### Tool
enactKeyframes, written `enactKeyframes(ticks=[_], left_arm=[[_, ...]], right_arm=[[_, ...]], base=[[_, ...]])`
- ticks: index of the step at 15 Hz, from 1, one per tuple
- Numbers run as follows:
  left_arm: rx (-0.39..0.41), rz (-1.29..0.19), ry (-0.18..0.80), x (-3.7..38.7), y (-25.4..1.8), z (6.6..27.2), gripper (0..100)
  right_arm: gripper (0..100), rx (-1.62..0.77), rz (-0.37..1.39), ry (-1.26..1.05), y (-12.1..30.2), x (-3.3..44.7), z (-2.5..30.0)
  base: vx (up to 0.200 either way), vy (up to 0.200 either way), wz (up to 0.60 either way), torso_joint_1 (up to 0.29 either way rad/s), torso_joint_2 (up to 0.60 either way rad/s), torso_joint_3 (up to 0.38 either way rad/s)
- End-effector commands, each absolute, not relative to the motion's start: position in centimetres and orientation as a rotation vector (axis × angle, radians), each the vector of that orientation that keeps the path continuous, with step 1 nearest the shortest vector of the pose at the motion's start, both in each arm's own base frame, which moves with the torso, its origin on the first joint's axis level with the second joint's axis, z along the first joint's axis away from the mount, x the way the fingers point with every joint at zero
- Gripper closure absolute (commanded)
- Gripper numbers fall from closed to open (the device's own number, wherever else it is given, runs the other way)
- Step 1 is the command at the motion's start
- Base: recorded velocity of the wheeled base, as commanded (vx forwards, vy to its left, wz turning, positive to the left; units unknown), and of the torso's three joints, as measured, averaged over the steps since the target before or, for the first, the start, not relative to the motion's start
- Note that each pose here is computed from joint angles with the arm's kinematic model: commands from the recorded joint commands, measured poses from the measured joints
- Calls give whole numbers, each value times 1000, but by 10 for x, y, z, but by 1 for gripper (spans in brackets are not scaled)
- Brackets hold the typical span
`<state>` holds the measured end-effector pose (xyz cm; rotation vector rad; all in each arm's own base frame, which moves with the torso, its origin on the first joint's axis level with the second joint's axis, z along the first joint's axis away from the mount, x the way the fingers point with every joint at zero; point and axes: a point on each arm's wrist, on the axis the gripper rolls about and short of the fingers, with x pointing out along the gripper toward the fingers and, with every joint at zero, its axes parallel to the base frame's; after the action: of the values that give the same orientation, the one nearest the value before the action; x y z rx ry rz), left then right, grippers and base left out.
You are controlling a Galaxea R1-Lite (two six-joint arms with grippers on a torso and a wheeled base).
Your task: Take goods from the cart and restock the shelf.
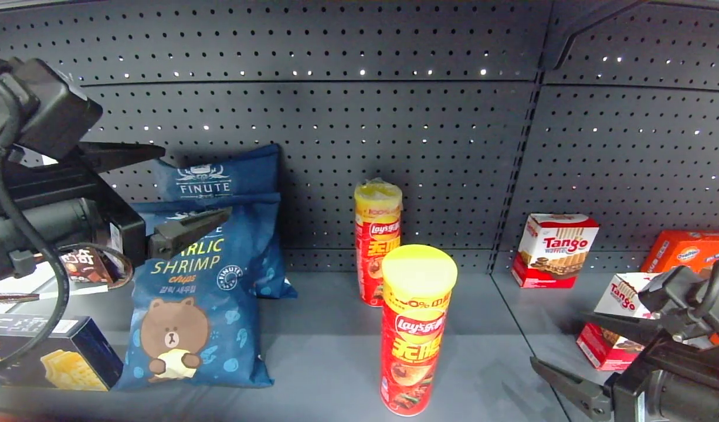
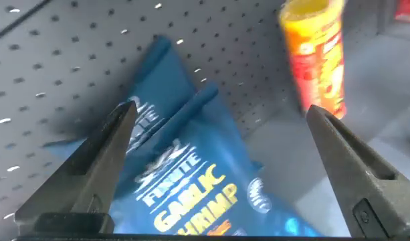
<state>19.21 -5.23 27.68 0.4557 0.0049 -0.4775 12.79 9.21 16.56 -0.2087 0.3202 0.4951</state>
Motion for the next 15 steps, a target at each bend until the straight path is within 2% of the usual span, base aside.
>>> enactKeyframes(ticks=[1, 5, 8, 12, 15], left_arm=[[514, -517, -5, 191, -61, 274, 0], [721, -548, 60, 222, -76, 248, 0], [758, -572, 103, 243, -84, 234, 0], [899, -596, 45, 281, -107, 222, 0], [910, -634, 11, 289, -130, 214, 0]], right_arm=[[0, -227, 503, 358, 98, 134, 159], [0, -254, 541, 393, 115, 143, 155], [0, -270, 545, 413, 121, 147, 151], [0, -278, 542, 428, 123, 147, 148], [0, -282, 541, 436, 124, 149, 146]], base=[[0, 0, 0, 0, 0, 0], [0, 0, 0, 0, 0, 0], [0, 0, 0, 0, 0, 0], [0, 0, 0, 0, 0, 0], [0, 0, 0, 0, 0, 0]])
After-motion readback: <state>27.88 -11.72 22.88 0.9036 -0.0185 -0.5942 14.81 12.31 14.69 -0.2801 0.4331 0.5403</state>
